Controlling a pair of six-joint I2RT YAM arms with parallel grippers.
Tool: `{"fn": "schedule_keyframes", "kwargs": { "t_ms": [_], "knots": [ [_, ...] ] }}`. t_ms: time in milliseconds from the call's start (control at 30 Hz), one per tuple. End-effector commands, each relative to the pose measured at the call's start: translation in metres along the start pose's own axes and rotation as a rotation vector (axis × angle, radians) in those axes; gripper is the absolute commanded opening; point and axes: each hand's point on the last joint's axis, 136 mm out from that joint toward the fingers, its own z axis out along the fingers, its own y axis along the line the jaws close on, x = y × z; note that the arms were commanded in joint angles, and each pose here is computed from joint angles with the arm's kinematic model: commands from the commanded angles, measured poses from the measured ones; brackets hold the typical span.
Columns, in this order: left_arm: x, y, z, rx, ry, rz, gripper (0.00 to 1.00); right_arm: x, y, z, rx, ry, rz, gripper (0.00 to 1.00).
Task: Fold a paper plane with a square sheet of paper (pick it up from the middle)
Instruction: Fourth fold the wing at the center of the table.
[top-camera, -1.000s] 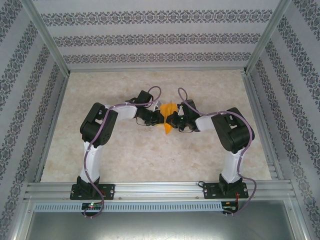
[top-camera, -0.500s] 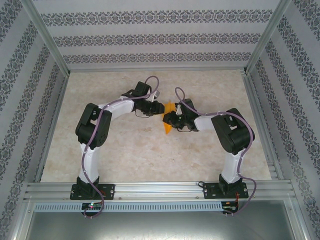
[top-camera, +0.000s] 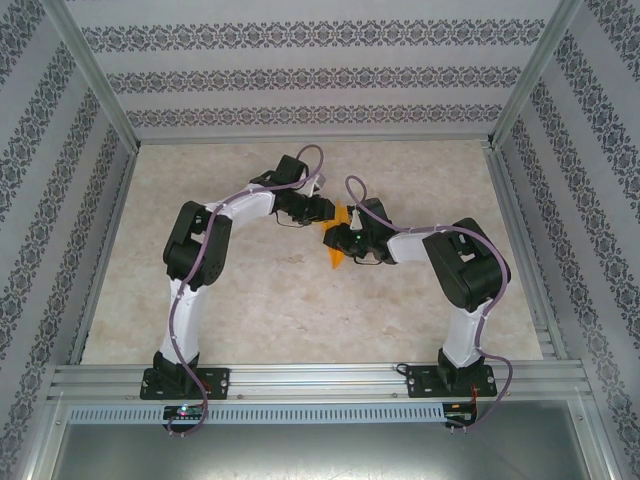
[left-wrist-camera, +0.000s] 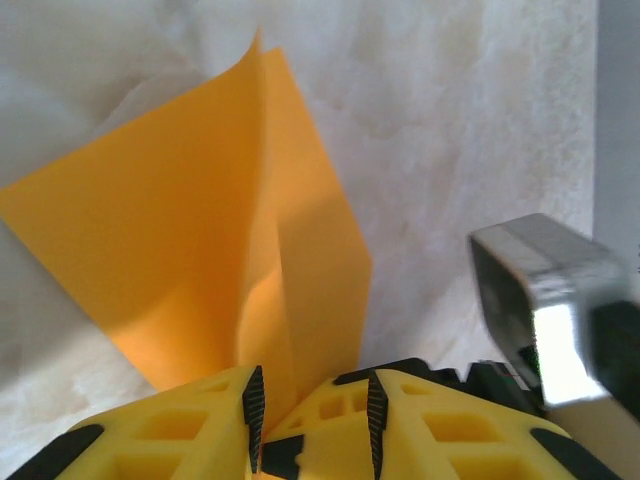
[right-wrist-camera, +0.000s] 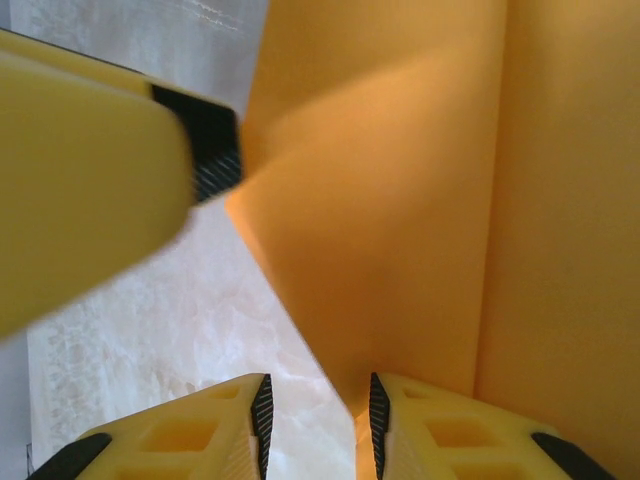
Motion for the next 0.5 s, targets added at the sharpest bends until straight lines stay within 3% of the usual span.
{"fn": "schedule_keyframes", "kwargs": {
  "t_ms": [0, 367, 467],
  "knots": [
    [0.005, 0.013, 0.002, -0.033, 0.046, -0.004, 0.35, 0.036, -0.050, 0.000, 0.177, 0.086, 0.047, 0.34],
    [0.009, 0.018, 0.014, -0.001, 0.080, -0.021, 0.19, 0.035, -0.049, -0.002, 0.176, 0.082, 0.038, 0.34],
    [0.008, 0.023, 0.014, -0.028, 0.075, -0.014, 0.19, 0.036, -0.048, -0.002, 0.171, 0.085, 0.037, 0.34]
  ]
}}
